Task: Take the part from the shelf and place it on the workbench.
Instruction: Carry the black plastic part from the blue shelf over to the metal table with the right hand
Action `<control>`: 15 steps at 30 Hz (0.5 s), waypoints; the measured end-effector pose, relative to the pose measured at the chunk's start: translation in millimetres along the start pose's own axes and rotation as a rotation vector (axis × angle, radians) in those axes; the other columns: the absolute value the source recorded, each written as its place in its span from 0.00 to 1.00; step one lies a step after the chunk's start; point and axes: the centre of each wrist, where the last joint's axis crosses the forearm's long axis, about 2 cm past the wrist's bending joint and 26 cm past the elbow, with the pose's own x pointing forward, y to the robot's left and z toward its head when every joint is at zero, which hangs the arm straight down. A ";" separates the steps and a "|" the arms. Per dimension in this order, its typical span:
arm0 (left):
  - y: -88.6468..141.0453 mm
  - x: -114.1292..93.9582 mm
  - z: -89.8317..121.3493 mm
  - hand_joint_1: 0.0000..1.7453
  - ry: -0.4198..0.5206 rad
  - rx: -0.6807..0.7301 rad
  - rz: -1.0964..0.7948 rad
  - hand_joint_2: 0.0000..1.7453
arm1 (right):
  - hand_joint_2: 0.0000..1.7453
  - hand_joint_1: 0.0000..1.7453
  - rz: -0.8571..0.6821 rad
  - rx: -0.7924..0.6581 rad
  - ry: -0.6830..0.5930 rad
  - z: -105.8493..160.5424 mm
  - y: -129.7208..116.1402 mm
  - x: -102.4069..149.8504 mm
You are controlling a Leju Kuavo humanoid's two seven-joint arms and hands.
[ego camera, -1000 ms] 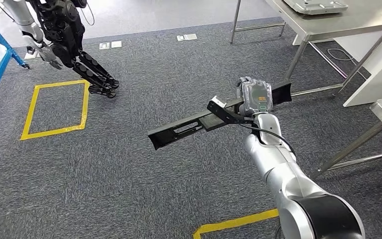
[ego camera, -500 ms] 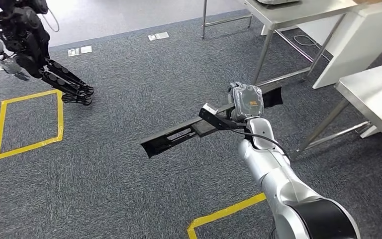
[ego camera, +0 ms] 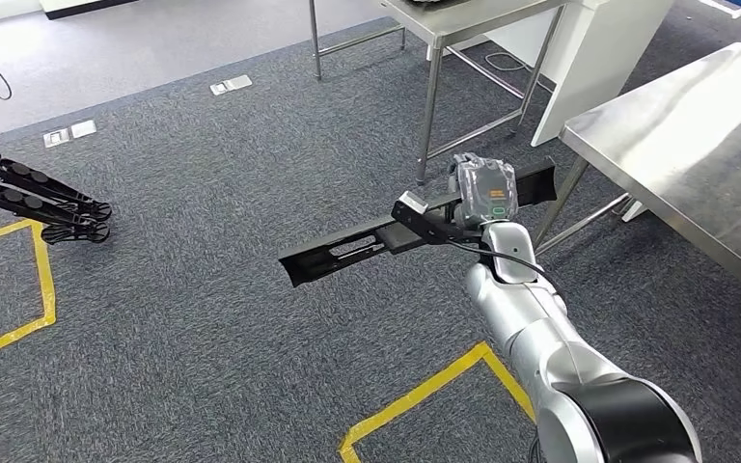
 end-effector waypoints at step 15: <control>-1.1 -0.2 0.3 0.00 -0.014 -0.025 0.006 0.00 | 1.00 1.00 0.077 -0.018 0.050 -2.0 -9.8 -26.5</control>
